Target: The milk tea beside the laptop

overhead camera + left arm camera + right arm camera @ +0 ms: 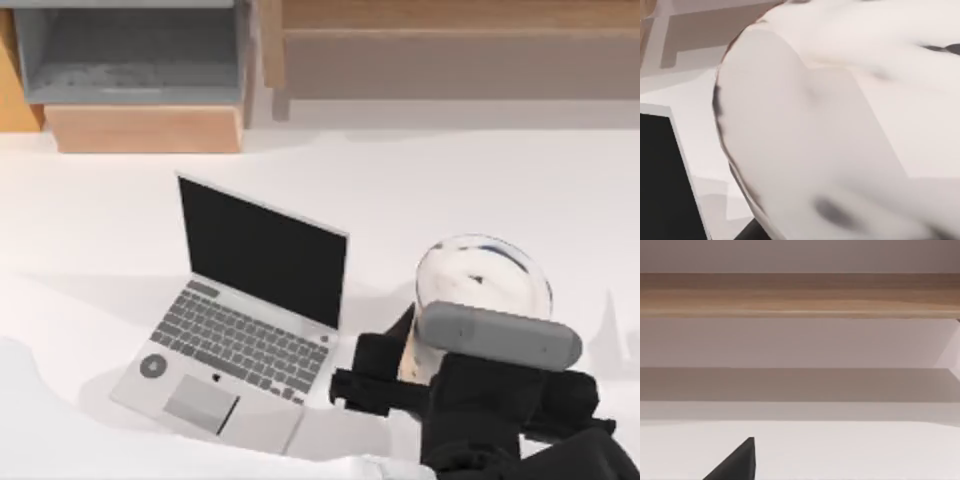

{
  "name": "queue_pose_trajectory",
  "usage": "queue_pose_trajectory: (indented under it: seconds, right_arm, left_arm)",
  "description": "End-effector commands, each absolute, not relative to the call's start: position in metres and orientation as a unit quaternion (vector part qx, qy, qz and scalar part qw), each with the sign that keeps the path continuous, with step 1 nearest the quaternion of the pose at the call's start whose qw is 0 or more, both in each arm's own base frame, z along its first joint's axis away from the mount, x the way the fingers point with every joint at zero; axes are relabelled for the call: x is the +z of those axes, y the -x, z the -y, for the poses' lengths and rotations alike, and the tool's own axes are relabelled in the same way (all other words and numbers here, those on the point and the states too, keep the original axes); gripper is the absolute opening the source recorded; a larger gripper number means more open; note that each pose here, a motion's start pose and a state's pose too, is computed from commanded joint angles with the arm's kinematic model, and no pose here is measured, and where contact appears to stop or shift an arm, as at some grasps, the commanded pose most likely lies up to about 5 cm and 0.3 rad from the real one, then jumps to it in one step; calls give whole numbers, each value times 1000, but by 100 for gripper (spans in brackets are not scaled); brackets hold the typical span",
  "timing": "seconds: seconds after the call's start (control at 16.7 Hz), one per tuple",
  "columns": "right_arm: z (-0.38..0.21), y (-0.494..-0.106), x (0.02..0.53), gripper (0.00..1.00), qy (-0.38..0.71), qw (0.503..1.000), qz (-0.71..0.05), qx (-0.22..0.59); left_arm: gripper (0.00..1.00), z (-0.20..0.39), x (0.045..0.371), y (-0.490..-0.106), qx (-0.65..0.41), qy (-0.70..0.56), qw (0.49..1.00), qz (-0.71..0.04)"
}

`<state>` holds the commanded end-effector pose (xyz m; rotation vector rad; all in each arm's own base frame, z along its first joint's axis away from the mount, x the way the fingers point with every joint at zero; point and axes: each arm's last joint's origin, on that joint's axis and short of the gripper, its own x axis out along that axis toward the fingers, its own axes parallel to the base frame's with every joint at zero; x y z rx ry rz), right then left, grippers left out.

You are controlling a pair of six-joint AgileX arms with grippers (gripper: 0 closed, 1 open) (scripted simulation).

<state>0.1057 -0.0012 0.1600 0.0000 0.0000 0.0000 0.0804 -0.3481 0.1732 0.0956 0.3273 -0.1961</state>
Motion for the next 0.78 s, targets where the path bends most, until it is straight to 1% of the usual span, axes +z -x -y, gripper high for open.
queue_pose_trajectory:
  seconds: [0.18, 0.36, 0.6, 0.78]
  right_arm:
    - [1, -106, 160, 100, 0, 1000, 0, 0]
    - [1, -106, 160, 100, 0, 1000, 0, 0]
    - [1, -106, 160, 100, 0, 1000, 0, 0]
    - [1, -106, 160, 100, 0, 1000, 0, 0]
  left_arm:
    - [0, 350, 170, -83, -93, -37, 982, -159]
    - [0, 353, 162, -94, -74, -17, 985, -154]
    - [0, 353, 143, -116, -37, 8, 988, -148]
    - [0, 351, 123, -125, -17, 6, 989, -149]
